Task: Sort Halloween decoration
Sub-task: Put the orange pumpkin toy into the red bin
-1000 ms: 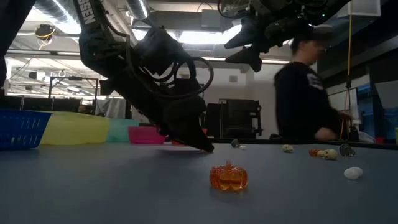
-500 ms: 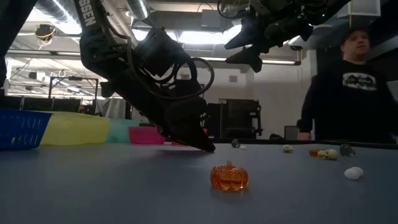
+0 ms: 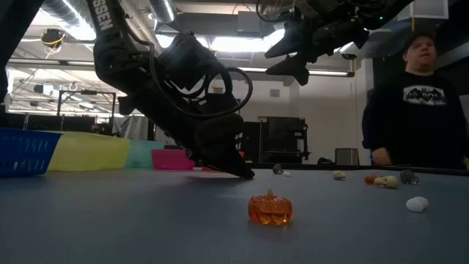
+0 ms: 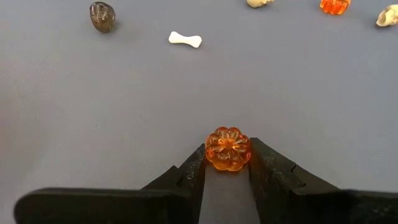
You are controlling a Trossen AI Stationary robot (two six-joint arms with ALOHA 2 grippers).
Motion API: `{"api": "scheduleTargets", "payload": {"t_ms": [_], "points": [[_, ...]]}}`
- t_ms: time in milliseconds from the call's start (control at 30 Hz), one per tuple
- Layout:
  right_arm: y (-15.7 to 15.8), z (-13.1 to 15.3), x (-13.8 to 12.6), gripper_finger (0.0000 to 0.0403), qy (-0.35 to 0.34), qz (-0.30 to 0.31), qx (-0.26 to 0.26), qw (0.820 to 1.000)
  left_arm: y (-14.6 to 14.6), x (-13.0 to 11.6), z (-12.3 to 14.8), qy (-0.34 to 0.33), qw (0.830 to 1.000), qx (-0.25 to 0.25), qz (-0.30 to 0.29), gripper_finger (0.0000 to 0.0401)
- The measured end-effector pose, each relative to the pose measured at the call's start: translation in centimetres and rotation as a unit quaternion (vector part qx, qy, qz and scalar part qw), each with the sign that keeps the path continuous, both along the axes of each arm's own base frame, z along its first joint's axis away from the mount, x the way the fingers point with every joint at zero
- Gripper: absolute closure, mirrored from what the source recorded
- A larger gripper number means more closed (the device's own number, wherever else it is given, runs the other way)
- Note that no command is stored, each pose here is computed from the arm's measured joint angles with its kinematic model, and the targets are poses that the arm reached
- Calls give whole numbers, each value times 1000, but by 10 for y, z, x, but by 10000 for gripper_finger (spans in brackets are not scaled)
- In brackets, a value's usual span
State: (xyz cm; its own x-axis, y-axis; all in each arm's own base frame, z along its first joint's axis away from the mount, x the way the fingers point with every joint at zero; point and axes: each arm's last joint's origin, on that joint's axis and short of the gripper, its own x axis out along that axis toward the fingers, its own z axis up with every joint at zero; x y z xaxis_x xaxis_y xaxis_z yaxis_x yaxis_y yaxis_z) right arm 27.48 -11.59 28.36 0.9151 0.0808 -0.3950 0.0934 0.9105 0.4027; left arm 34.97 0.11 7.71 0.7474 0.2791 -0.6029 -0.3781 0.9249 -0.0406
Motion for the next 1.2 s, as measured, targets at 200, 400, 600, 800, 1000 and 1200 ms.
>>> {"api": "scheduleTargets", "payload": {"t_ms": [200, 400, 600, 800, 1000, 1200], "points": [[0, 0, 0, 188, 0, 0, 0, 1000, 0, 0, 0, -7, 1000, 0, 0, 313], [0, 0, 0, 188, 0, 0, 0, 1000, 0, 3, 3, -27, 1000, 0, 0, 314], [0, 0, 0, 188, 0, 0, 0, 1000, 0, 4, 8, -43, 999, 0, -1, 314], [0, 0, 0, 188, 1, 1, 1, 1000, 0, 7, 22, -84, 996, -1, -1, 314], [0, 0, 0, 188, 1, 1, 1, 1000, -4, 5, 47, -104, 994, -2, -10, 314], [0, 0, 0, 188, 1, 1, 1, 1000, -19, -10, 92, -111, 992, -22, -57, 314]]}}
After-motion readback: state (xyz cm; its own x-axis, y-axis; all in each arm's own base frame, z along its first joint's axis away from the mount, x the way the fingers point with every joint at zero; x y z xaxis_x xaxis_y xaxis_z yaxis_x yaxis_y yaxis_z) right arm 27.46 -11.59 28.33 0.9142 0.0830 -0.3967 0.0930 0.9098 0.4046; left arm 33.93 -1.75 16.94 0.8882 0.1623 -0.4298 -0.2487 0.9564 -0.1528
